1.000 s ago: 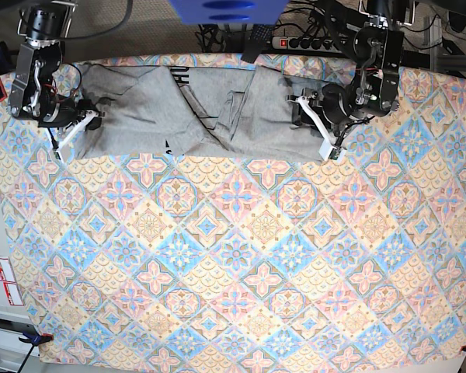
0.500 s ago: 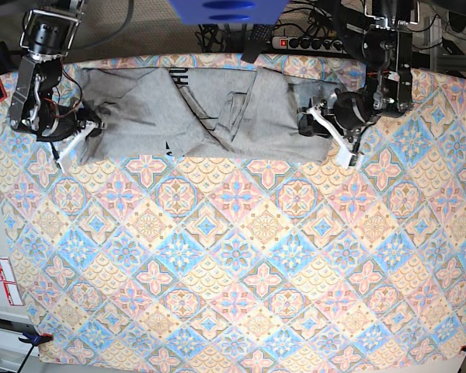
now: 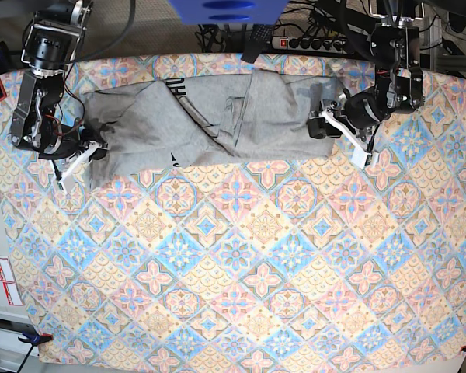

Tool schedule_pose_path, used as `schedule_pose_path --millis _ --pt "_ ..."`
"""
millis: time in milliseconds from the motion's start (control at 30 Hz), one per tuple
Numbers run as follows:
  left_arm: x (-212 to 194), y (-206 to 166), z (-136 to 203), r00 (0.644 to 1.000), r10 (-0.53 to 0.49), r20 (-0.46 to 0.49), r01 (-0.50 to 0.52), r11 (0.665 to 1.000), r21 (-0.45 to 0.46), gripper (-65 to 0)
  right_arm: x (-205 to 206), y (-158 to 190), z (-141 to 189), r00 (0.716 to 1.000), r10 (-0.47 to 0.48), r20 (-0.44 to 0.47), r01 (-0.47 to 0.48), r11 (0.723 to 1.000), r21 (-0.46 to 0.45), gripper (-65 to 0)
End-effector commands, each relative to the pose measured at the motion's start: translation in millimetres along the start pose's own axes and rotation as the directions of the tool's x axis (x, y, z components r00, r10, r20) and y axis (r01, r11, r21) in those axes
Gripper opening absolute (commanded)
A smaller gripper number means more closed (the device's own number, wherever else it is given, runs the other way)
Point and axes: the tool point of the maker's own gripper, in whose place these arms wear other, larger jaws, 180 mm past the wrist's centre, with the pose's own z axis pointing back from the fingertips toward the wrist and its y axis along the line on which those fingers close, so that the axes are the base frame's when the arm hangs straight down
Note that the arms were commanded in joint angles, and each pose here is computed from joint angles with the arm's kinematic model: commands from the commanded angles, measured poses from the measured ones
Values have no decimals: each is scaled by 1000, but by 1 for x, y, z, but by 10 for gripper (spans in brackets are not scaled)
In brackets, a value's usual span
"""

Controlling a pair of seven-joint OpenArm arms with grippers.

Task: Fold the T-shirt properly
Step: 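Release with the left gripper and regrasp the strip end with the right gripper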

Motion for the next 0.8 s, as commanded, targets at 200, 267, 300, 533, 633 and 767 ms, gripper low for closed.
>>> schedule_pose_path --millis 200,267,300,533,633,767 --pt "10 -1 5 999 -15 30 15 1000 -7 -423 19 -20 7 1000 -17 27 18 1000 -22 -650" --pt "10 -1 5 999 -15 30 15 1000 -7 -423 19 -21 7 999 -19 26 20 1000 -23 -650" --pt "10 -1 5 999 -15 30 15 1000 -7 -423 19 -20 7 999 -18 27 19 1000 -23 -650" --pt "10 0 5 999 -17 27 17 1000 -4 -420 26 -20 8 999 -16 40 17 1000 -22 -650" --pt "10 0 5 999 -17 27 17 1000 -4 -420 27 -19 8 999 -15 41 16 1000 -21 -650" --pt "10 0 5 999 -17 27 17 1000 -4 -422 27 -19 8 999 -13 44 14 1000 -22 -650"
